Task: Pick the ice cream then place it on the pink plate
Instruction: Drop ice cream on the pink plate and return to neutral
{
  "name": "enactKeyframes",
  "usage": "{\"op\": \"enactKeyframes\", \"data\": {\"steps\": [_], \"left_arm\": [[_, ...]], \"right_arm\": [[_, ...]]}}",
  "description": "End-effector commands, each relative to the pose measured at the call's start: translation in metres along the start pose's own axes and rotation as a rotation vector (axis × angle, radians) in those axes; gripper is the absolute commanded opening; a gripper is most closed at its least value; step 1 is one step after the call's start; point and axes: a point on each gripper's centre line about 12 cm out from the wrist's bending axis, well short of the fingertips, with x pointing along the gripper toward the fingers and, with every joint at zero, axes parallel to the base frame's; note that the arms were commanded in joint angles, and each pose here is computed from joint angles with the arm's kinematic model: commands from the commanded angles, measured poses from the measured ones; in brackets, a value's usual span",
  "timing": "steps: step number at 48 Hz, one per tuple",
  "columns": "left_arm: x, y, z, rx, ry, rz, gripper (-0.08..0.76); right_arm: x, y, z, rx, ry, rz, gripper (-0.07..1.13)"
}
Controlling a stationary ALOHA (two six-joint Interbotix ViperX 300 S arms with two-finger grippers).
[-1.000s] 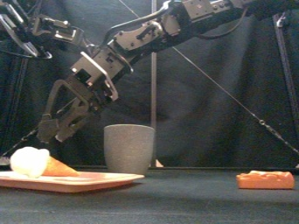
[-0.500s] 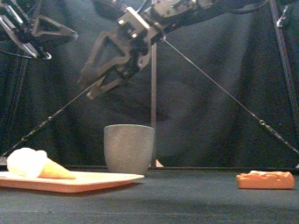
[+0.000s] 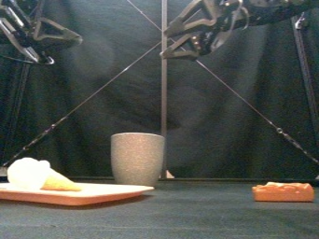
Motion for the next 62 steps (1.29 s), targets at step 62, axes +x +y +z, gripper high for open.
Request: {"op": "enactKeyframes", "data": {"steps": [62], "left_arm": [[0.000, 0.001, -0.002, 0.003, 0.002, 0.003, -0.017]], "right_arm": [[-0.153, 0.008, -0.034, 0.083, -0.458, -0.015, 1.04]]}}
